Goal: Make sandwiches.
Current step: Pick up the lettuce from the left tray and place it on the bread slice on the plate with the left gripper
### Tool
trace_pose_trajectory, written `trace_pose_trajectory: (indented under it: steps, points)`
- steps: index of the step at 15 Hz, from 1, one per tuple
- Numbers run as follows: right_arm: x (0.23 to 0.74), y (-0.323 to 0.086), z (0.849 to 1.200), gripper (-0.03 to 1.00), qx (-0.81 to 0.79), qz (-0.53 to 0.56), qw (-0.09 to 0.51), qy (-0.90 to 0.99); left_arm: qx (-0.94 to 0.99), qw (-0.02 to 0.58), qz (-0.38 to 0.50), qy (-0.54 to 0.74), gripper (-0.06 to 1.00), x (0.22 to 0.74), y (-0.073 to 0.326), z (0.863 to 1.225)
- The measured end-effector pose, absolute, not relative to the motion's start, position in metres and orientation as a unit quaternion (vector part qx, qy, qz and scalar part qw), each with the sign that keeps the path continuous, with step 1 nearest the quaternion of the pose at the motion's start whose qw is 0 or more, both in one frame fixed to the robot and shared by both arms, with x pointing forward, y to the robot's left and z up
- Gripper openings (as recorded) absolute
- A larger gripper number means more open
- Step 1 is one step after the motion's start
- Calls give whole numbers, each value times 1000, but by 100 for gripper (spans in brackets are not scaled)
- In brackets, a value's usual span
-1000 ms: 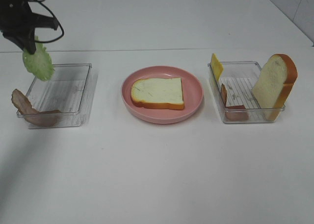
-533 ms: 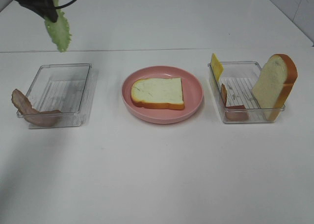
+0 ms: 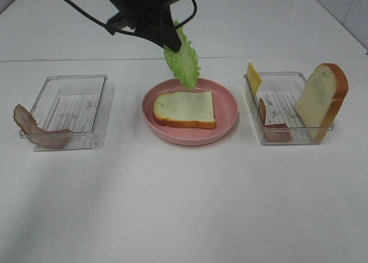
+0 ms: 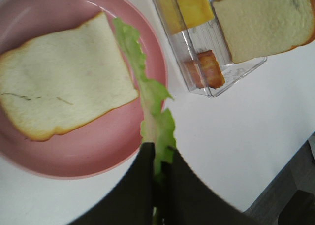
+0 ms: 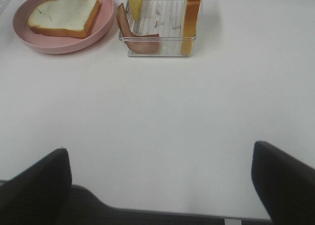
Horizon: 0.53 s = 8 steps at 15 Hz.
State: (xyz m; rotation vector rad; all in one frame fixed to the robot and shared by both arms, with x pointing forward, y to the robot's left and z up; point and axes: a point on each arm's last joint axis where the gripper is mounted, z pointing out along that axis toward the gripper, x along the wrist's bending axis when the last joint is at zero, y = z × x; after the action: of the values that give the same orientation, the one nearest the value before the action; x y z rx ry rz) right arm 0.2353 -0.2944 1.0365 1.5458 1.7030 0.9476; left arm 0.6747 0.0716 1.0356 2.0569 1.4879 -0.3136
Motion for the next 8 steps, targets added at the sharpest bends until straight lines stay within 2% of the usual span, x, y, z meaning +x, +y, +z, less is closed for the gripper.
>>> trace_pose_trajectory:
  steps: [4, 8]
  points:
    - [235, -294, 1036, 96, 588, 361, 321, 648, 776, 296, -146, 537, 0, 688, 48, 976]
    - [235, -294, 1036, 96, 588, 361, 321, 648, 783, 326, -146, 508, 0, 697, 41, 944]
